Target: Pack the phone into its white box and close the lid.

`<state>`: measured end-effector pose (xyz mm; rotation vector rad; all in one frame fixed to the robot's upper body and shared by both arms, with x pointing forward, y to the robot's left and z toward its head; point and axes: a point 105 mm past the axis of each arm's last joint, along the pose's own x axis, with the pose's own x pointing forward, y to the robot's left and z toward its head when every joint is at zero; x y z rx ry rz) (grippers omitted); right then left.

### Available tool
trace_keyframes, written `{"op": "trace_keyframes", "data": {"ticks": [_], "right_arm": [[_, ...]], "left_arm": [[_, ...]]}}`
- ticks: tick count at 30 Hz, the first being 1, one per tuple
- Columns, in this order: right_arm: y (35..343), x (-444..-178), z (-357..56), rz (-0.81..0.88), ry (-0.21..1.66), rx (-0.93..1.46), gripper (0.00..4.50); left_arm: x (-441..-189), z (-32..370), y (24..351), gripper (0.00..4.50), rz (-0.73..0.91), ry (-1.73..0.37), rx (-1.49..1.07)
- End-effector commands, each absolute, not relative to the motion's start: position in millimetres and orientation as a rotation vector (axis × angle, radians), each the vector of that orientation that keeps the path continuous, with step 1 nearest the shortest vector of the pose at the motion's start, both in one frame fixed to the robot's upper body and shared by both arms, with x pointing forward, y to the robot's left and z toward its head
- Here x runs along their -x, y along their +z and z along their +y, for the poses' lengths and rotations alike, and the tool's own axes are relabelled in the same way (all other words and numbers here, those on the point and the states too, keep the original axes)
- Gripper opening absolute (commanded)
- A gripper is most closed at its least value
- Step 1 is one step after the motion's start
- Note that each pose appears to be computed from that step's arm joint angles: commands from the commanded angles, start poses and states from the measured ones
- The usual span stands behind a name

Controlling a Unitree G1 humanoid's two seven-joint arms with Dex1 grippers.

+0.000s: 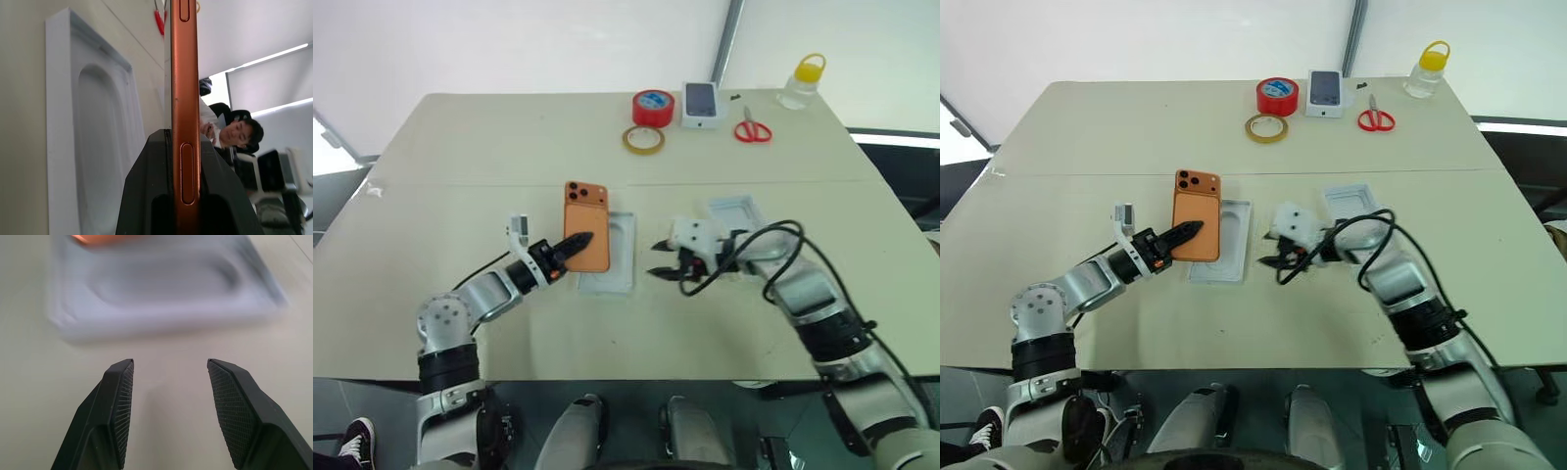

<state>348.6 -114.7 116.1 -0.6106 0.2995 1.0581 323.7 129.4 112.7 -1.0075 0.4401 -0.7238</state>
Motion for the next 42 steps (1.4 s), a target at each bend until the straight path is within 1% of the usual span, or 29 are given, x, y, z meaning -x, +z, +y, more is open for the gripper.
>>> {"op": "trace_keyframes", "data": {"ticks": [1, 4, 8, 10, 11, 12, 13, 15, 16, 18, 23, 28, 32, 36, 37, 39, 40, 42], "right_arm": [[133, -366, -121, 0.212, 0.979, 0.653, 2.48], [137, -371, -117, 0.183, 0.966, 0.636, 2.48], [141, -370, -106, 0.144, 0.985, 0.615, 2.48], [141, -369, -103, 0.134, 0.996, 0.622, 2.53], [140, -369, -103, 0.133, 0.999, 0.623, 2.53], [140, -369, -103, 0.134, 0.999, 0.621, 2.53], [140, -369, -102, 0.134, 0.999, 0.62, 2.53], [140, -370, -102, 0.135, 0.998, 0.62, 2.53], [140, -370, -101, 0.133, 1.0, 0.622, 2.53], [140, -369, -99, 0.129, 1.006, 0.616, 2.53], [140, -369, -95, 0.125, 1.01, 0.618, 2.53], [141, -372, -95, 0.121, 1.007, 0.623, 2.53], [141, -372, -94, 0.12, 1.007, 0.617, 2.53], [140, -369, -89, 0.119, 1.028, 0.602, 2.53], [140, -370, -89, 0.121, 1.025, 0.594, 2.27], [138, -369, -88, 0.122, 1.025, 0.594, 1.6], [137, -369, -87, 0.122, 1.026, 0.597, 1.1], [133, -368, -84, 0.123, 1.027, 0.604, 0.06]], "left_arm": [[-321, 125, 120, 0.0, 0.417, -0.764, 0.978], [-318, 121, 118, 0.0, 0.438, -0.783, 0.972], [-317, 117, 114, 0.0, 0.471, -0.791, 0.932], [-318, 118, 113, 0.99, 0.472, -0.785, 0.936], [-319, 120, 111, 1.27, 0.477, -0.77, 0.934], [-320, 121, 110, 1.78, 0.481, -0.757, 0.928], [-319, 121, 107, 2.19, 0.492, -0.755, 0.923], [-318, 121, 105, 3.26, 0.503, -0.762, 0.912], [-317, 120, 105, 3.69, 0.507, -0.766, 0.908], [-316, 119, 109, 3.69, 0.496, -0.781, 0.878], [-324, 129, 113, 3.69, 0.486, -0.754, 0.841], [-321, 138, 116, 3.69, 0.477, -0.755, 0.781], [-322, 148, 125, 3.69, 0.451, -0.74, 0.72], [-335, 166, 138, 3.69, 0.36, -0.658, 0.592], [-341, 174, 138, 3.46, 0.345, -0.604, 0.555], [-350, 188, 139, 2.79, 0.298, -0.524, 0.425], [-352, 192, 141, 2.28, 0.263, -0.506, 0.363], [-358, 196, 146, 1.22, 0.204, -0.481, 0.319]]}}
